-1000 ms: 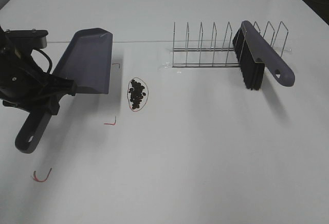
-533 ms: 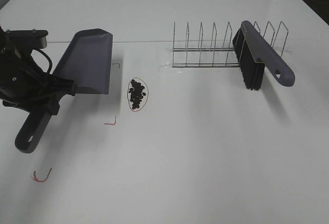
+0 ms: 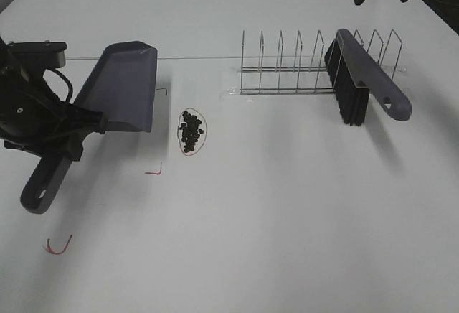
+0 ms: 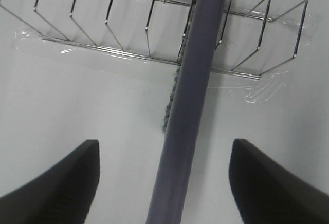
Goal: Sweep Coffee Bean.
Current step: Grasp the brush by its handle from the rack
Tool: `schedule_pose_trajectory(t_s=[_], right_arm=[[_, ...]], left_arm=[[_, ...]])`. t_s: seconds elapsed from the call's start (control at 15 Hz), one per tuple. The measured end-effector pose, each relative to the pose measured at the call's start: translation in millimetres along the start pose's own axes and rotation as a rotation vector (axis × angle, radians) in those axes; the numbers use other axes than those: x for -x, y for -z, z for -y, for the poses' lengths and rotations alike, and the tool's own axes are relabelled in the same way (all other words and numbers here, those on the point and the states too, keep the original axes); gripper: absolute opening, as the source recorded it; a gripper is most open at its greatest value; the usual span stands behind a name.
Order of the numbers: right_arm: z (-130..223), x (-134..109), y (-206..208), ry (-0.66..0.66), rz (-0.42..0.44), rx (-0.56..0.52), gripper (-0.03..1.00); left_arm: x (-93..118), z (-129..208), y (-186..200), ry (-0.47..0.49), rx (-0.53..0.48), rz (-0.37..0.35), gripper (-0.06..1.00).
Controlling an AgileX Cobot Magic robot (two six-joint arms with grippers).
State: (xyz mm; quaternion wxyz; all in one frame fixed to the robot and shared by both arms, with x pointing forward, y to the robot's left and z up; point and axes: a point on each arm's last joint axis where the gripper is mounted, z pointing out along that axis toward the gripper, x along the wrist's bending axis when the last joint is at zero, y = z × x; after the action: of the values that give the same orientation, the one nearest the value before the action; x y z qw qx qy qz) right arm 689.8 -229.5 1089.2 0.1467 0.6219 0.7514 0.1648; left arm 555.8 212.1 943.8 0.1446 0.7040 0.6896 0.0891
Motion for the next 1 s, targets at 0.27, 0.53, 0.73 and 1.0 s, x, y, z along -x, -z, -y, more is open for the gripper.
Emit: schedule_pose_trajectory(t_s=[0.27,0.53,0.73,1.0], right_arm=[[-1,3,-41,0.008,0.027,-0.067,0.68],[7,4,-87,-0.031,0.040,-0.160,0.68],[7,4,-99,-0.054,0.041,-0.154,0.68],[10,4,-123,-0.054,0.042,-0.159,0.68]], left_arm=[[0,0,0,0.000,-0.003,-0.001,0.35],[0,0,0,0.000,-0.003,-0.001,0.35],[0,0,0,0.000,-0.004,-0.001,0.35],[0,0,0,0.000,-0.004,-0.001,0.35]])
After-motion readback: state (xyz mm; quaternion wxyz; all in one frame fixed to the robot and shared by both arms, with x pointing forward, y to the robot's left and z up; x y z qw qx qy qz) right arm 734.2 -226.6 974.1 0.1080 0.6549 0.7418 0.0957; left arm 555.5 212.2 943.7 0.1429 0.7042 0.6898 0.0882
